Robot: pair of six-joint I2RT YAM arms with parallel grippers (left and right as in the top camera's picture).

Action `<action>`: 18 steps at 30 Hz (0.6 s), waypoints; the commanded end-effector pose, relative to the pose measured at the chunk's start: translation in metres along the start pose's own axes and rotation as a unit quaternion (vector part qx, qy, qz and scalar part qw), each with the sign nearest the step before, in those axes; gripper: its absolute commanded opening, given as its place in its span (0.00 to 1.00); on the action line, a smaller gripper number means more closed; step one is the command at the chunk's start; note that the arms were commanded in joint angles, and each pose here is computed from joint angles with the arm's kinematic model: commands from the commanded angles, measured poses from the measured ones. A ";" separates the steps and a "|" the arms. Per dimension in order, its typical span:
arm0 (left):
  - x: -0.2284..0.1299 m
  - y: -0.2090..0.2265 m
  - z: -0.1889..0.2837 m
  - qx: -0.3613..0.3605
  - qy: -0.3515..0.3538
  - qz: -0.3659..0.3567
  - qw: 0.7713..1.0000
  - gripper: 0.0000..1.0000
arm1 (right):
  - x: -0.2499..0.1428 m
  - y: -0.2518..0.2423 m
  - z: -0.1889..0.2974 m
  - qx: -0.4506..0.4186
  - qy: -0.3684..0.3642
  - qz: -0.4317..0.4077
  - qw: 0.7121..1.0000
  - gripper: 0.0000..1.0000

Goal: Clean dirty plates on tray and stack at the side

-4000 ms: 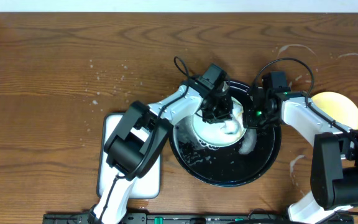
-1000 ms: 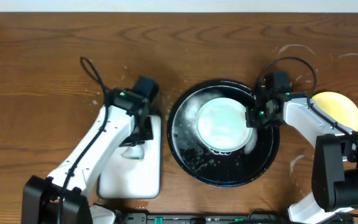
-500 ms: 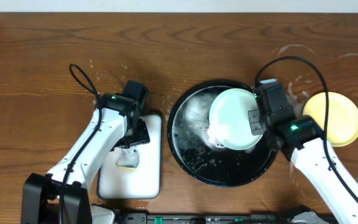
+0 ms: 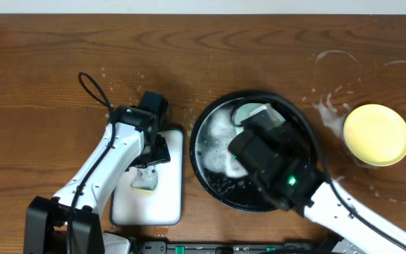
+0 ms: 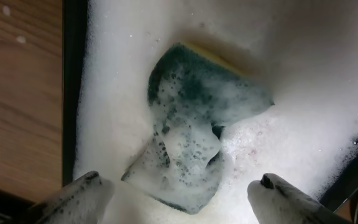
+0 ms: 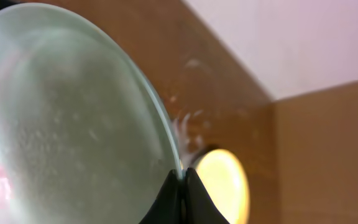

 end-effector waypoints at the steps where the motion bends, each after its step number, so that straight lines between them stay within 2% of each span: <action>1: -0.001 0.004 -0.001 0.007 -0.001 0.004 1.000 0.81 | 0.009 -0.023 0.016 -0.087 -0.021 0.047 0.995 0.01; 18: -0.001 0.004 -0.001 0.007 -0.001 0.004 1.000 0.81 | 0.021 -0.019 0.022 -0.088 -0.040 0.122 0.988 0.01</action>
Point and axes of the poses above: each gripper's point midway between its finger pads, its own z axis back along the fingers, its own y axis along the line the jaws close on, x = y × z, the point moved 3 cm from there along z, back along the fingers, and after that the axes turned 3 degrees about z, right-handed, at the moved point
